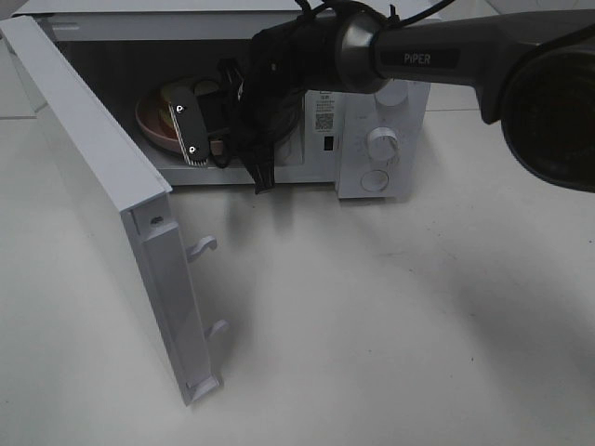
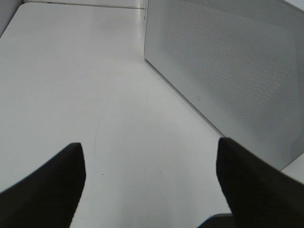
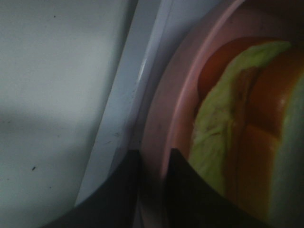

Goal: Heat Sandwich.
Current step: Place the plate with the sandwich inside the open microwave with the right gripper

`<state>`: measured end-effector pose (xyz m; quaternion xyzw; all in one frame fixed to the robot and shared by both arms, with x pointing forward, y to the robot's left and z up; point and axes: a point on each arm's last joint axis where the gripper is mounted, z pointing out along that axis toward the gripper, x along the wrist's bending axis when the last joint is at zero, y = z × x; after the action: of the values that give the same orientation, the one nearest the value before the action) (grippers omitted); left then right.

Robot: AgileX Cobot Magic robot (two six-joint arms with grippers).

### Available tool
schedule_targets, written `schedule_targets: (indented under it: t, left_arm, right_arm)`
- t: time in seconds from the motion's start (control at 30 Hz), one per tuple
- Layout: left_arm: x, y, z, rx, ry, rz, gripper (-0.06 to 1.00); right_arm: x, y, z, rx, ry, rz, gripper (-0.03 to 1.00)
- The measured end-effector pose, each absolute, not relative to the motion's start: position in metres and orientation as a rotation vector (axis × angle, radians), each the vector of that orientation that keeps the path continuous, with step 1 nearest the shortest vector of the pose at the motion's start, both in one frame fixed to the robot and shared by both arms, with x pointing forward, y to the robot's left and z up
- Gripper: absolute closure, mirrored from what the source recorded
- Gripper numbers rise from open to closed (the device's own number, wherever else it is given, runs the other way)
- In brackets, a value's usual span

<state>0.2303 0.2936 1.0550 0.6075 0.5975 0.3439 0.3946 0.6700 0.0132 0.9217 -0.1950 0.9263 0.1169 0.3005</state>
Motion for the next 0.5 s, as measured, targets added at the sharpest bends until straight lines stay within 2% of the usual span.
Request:
schedule_targets:
  t: [0.03, 0.17, 0.3, 0.5]
  left_arm:
    - [0.230, 0.294, 1.055, 1.541, 1.515, 0.872, 0.22]
    - [0.230, 0.294, 1.055, 1.541, 1.515, 0.872, 0.22]
    - [0.230, 0.294, 1.055, 1.541, 1.515, 0.872, 0.22]
    - [0.230, 0.294, 1.055, 1.541, 1.515, 0.872, 0.22]
  right_arm:
    - [0.670, 0.013, 0.922, -0.518, 2.458, 0.310, 0.74]
    - [0.670, 0.013, 0.926, -0.514, 2.453, 0.314, 0.56]
    - [0.669, 0.013, 0.926, -0.513, 2.461, 0.312, 0.51]
    - [0.667, 0.012, 0.934, -0.473, 2.476, 0.322, 0.51]
